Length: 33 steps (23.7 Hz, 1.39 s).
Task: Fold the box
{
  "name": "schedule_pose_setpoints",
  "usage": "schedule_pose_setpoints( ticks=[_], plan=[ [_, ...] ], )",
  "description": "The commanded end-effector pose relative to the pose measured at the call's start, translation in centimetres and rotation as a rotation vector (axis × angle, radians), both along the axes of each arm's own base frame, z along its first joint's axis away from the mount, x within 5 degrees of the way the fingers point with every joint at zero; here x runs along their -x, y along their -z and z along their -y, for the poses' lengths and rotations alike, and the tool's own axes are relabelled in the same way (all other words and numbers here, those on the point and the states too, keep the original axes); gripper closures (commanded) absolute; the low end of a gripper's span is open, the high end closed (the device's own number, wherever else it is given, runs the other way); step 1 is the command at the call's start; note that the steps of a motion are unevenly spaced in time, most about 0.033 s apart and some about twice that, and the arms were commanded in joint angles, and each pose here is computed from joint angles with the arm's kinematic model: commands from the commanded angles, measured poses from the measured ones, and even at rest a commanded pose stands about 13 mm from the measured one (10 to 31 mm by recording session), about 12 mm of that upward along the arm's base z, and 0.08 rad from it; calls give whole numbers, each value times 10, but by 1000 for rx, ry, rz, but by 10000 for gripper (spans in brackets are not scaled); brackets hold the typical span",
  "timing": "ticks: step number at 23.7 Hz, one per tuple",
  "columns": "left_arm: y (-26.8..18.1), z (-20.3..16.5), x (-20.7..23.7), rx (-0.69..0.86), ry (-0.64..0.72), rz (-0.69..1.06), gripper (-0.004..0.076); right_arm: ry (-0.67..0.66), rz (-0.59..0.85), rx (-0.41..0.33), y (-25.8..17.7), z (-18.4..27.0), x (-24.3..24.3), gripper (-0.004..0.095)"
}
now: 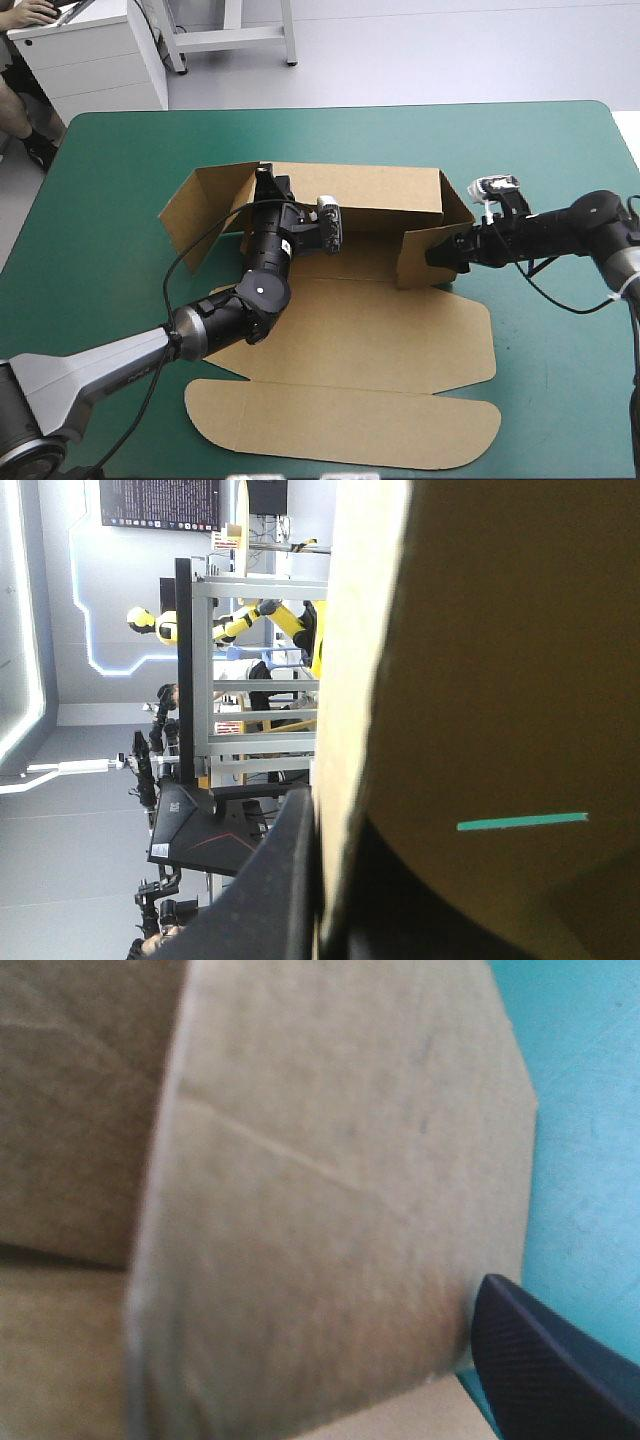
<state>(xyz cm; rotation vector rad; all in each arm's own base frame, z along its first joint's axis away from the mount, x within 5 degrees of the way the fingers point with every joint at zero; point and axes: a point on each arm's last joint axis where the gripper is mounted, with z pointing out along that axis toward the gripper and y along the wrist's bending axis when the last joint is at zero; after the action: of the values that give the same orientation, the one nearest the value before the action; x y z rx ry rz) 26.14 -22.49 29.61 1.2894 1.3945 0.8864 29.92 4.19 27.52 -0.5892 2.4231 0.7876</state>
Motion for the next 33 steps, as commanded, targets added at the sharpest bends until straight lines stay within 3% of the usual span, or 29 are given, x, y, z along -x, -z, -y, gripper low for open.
schedule_pose_setpoints(
  ticks=[1, 5, 11, 14, 17, 20, 21, 33],
  plan=[
    [-30, -4, 2, 38, -5, 112, 734, 1, 118, 20, -10, -22, 4, 171],
    [-30, -4, 2, 38, -5, 112, 734, 84, 241, 78, -6, -38, 9, 171],
    [-30, -4, 2, 38, -5, 112, 734, 253, 476, 107, -24, -44, 29, 171],
    [-30, -4, 3, 40, -6, 110, 734, 289, 523, 120, -24, -45, 33, 172],
    [-30, -5, 3, 46, -9, 101, 734, 314, 570, 133, -25, -49, 33, 365],
    [-29, -5, 3, 48, -10, 98, 734, 323, 622, 163, -28, -49, 31, 841],
    [-29, -5, 3, 48, -10, 98, 734, 328, 630, 168, -28, -49, 31, 921],
    [-29, -4, 3, 47, -8, 99, 734, 312, 591, 175, -19, -51, 26, 928]
  ],
)
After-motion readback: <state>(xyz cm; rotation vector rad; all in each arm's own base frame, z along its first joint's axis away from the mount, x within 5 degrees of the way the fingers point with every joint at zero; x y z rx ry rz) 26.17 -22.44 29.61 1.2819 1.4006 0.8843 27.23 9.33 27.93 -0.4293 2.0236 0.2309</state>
